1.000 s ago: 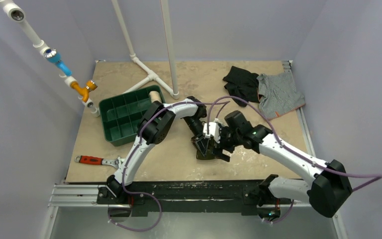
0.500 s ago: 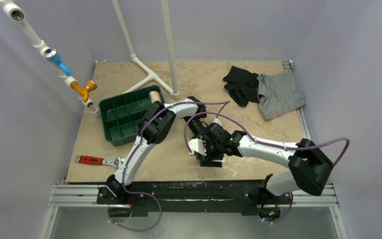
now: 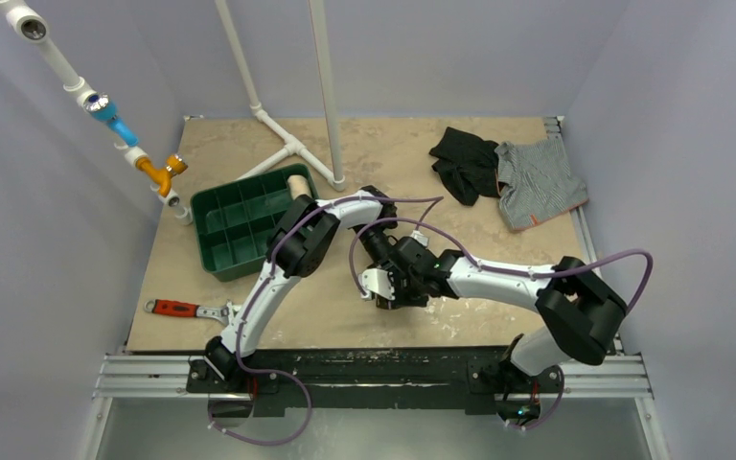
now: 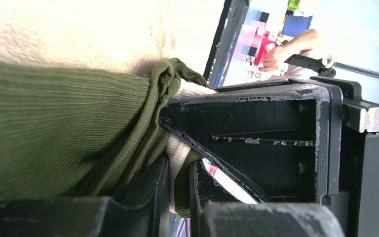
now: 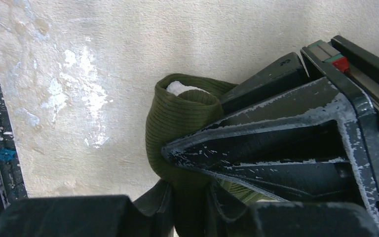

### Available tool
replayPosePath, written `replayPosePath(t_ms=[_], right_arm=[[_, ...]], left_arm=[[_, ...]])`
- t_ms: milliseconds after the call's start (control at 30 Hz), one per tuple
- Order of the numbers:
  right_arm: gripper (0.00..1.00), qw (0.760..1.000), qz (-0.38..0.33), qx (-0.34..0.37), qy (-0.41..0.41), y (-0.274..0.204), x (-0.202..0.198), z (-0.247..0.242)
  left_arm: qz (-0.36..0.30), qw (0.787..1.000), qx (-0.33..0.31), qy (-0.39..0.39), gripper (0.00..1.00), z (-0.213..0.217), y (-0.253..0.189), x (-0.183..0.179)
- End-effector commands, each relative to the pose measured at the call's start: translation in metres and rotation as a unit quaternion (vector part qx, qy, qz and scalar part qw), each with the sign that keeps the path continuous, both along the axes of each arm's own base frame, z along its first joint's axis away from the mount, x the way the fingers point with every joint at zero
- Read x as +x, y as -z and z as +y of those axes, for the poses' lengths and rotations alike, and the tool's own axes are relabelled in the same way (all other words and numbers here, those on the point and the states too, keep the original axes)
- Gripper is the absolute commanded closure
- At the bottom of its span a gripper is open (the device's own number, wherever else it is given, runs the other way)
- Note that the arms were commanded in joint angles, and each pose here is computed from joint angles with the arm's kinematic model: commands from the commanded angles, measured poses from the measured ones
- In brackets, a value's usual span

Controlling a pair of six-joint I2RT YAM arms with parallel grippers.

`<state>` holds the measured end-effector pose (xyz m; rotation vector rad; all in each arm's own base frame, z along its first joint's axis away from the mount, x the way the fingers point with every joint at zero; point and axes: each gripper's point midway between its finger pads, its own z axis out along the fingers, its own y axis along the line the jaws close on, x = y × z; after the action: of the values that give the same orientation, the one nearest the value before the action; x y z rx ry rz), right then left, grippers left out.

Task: Roll the underwear
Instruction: Roll the underwear to the center of the board.

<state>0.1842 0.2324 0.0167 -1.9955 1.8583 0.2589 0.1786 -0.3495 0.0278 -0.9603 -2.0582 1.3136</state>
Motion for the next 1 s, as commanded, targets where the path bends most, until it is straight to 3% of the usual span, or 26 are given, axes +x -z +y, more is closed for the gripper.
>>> replayPosePath(t_ms=[0, 100, 467, 967], right_arm=[[0.91, 0.999, 0.038, -0.019, -0.019, 0.012, -0.014, -0.003], [1.0, 0.997, 0.066, -0.024, -0.021, 0.015, -0.024, -0.005], [1.0, 0.992, 0.114, -0.054, -0.007, 0.019, -0.041, -0.018], [1.0, 0.989, 0.139, -0.054, 0.021, 0.014, -0.048, -0.019]], left_arm=[[-0.056, 0.998, 0.001, 0.023, 0.93, 0.006, 0.025, 0.013], [-0.064, 0.998, 0.007, 0.026, 0.87, 0.009, 0.024, 0.014], [-0.122, 0.992, 0.009, 0.005, 0.59, 0.025, -0.002, 0.036], [-0.138, 0.988, -0.025, -0.06, 0.49, 0.055, -0.04, 0.056]])
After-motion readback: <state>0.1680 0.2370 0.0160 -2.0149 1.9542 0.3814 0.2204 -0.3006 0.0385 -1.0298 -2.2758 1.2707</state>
